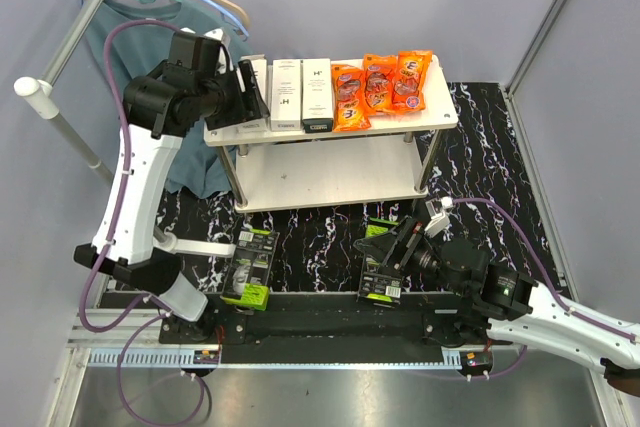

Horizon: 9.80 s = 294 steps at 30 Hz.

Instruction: Place and organize the shaving razors onto the shelf

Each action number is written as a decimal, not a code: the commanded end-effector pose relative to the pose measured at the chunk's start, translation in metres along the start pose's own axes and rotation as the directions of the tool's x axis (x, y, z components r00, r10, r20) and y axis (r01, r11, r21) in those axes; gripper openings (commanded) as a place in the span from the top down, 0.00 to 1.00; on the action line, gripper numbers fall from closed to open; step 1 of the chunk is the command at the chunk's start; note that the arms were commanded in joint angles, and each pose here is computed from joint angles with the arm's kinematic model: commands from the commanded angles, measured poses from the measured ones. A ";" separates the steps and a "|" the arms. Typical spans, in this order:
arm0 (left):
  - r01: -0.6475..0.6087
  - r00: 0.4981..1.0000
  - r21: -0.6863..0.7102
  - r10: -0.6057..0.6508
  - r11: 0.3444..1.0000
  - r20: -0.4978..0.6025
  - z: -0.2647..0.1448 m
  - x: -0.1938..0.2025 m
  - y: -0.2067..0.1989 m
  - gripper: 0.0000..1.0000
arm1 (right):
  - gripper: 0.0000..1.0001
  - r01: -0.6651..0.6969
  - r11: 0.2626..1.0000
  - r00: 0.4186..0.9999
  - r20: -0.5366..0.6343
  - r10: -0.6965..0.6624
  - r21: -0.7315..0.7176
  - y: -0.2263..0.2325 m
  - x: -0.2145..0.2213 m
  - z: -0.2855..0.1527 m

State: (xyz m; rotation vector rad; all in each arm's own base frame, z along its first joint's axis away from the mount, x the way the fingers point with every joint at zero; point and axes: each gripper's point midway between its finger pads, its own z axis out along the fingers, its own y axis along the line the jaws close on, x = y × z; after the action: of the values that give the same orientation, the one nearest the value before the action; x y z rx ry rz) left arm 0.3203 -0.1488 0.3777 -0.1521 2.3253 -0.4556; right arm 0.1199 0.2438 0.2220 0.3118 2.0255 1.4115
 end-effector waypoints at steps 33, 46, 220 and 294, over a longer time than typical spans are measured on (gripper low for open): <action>0.028 0.971 0.022 -0.033 0.999 0.235 -0.015 -0.051 0.002 0.37 | 0.00 -0.018 1.000 1.000 -0.011 0.018 -0.008 -0.001 0.001 -0.009; 0.011 0.984 0.113 -0.030 0.994 0.173 0.023 -0.054 -0.007 0.42 | 0.00 -0.026 1.000 1.000 -0.001 0.026 -0.008 -0.005 -0.001 -0.017; 0.090 0.871 0.378 0.111 0.922 -0.478 0.037 0.398 -0.075 0.09 | 0.05 -0.160 0.915 0.974 -0.093 0.208 0.369 -0.165 0.069 -0.008; 0.208 0.936 0.413 -0.058 0.887 -0.347 0.033 0.315 -0.049 0.09 | 0.71 -0.090 0.993 0.993 -0.064 0.095 0.082 -0.089 0.041 0.001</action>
State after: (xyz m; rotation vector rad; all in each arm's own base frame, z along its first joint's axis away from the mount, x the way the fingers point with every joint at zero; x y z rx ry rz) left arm 0.1241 -0.2958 0.1783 0.0147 2.4768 -1.1415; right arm 0.0860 0.2336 0.0818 0.3619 2.3038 1.3836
